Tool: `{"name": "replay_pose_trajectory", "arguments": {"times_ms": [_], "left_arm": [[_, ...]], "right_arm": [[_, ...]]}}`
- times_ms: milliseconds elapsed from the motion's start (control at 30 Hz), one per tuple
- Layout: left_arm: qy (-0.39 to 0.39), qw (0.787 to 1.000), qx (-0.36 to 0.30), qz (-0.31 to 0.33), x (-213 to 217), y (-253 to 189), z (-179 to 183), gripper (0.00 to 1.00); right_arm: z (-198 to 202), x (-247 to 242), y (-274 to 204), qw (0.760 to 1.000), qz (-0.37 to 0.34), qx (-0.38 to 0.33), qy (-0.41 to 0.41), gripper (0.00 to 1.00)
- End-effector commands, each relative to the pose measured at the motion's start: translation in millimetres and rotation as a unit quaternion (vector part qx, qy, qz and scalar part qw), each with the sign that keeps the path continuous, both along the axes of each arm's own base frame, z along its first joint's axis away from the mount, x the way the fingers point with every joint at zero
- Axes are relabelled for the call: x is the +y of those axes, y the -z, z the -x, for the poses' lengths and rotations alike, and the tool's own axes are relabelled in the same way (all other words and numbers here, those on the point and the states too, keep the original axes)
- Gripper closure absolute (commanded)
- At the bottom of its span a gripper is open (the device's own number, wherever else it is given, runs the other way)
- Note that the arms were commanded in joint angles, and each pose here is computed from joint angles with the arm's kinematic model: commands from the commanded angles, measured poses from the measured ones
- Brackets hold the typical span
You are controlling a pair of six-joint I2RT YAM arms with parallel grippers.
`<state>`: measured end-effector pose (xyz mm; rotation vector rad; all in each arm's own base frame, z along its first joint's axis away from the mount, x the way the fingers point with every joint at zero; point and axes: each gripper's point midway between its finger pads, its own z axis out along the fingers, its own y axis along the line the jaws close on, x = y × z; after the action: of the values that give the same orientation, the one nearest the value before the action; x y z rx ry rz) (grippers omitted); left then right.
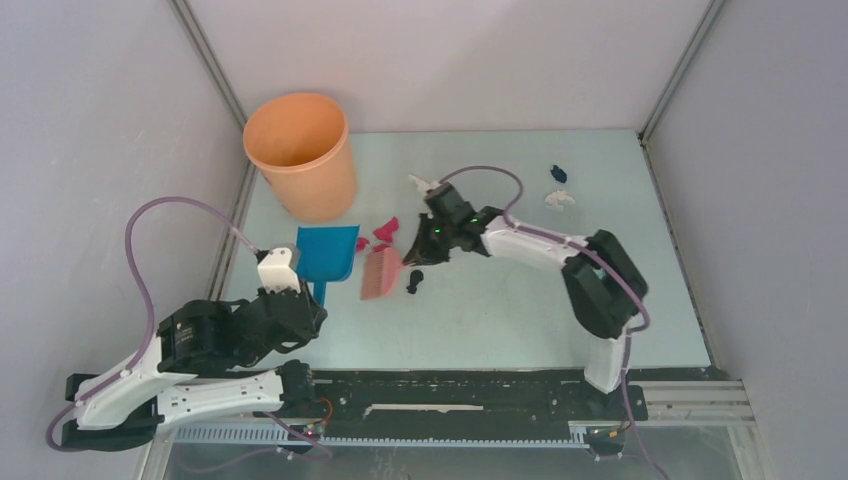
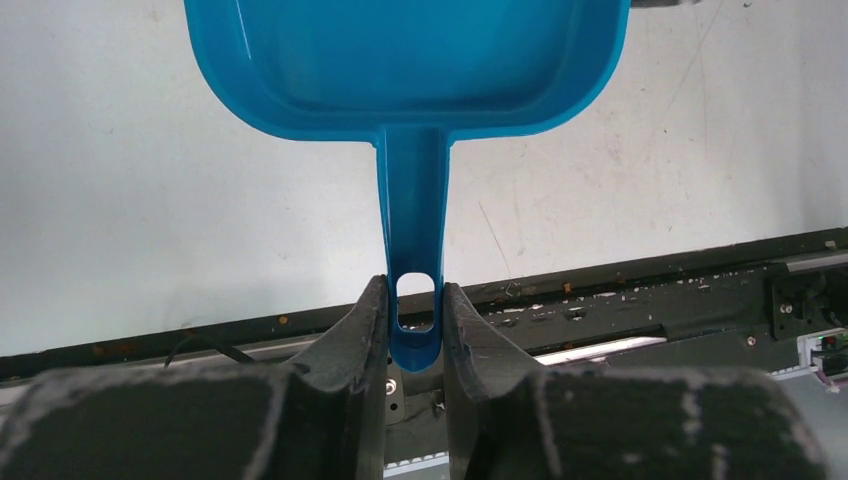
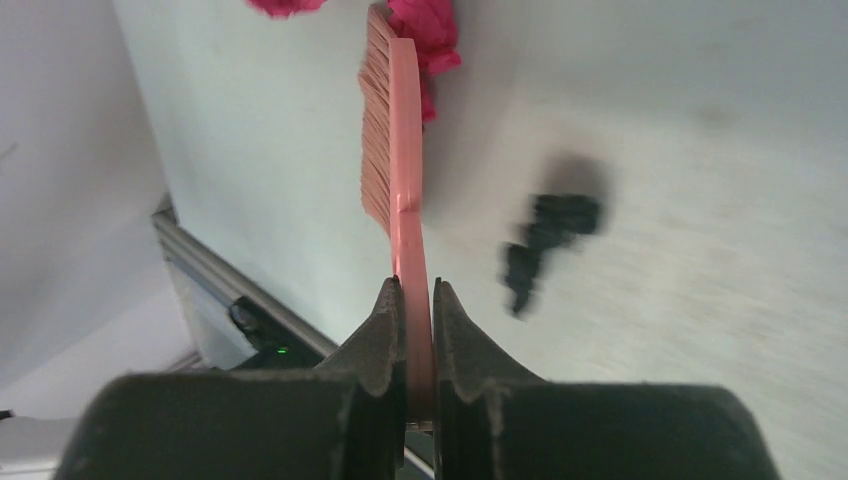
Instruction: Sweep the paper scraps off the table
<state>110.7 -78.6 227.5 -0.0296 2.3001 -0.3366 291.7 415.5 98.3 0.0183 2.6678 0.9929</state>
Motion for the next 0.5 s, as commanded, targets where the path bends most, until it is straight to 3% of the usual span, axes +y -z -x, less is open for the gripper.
{"name": "replay_pose_trajectory", "arguments": {"times_ms": [0,233,467], "left_arm": [[0.011,1.0,0.002,-0.016,-3.2,3.3,-0.6,1.0],[0.02,0.997,0.007,-0.08,-8.0,17.4,-7.1,1.0],[0.078,0.979,0.057,-0.179,-28.5,47.9,-4.6,1.0]], "right_arm": [[1.7,-78.8,2.6,0.996,0.081,-0.047,-0.01,1.0],[23.3,-163.1,-4.6,0.996,0.089,-0.018,-0.001,1.0],[31.2,-205.8,-82.4,0.997,0.012,-0.077,-0.02,1.0]]}}
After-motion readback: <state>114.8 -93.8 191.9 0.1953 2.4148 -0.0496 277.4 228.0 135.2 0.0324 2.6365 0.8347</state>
